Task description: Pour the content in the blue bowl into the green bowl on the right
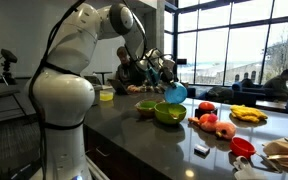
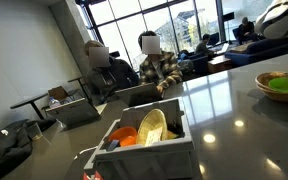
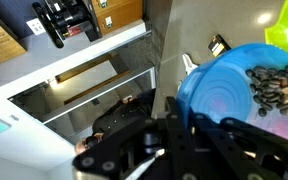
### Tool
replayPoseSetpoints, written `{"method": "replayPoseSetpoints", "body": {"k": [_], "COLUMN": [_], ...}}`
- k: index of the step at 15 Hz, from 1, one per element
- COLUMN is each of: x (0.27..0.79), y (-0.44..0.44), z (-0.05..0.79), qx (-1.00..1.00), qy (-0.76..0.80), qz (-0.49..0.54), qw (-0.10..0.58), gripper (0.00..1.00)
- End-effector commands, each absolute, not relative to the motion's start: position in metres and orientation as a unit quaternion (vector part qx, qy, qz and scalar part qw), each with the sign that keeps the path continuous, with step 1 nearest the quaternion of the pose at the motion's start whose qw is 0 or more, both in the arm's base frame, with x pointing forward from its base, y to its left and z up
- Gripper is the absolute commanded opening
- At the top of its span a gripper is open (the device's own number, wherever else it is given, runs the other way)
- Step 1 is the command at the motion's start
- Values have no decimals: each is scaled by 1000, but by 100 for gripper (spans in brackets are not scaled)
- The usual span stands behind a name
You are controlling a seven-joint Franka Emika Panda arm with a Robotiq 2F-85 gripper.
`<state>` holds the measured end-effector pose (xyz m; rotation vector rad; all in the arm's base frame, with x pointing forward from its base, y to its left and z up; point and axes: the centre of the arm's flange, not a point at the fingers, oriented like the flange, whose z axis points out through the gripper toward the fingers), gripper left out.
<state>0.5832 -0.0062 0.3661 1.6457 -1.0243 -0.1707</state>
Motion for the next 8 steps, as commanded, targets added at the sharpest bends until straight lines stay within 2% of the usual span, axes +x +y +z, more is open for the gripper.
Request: {"method": "replayPoseSetpoints", "body": {"k": [1, 8], "x": [587, 587], "y": [-12, -18], "z": [373, 377], "qx": [674, 657], "qy": [-440, -431], "qz": [-67, -60], "qw": [589, 615], "gripper": [1, 1]}}
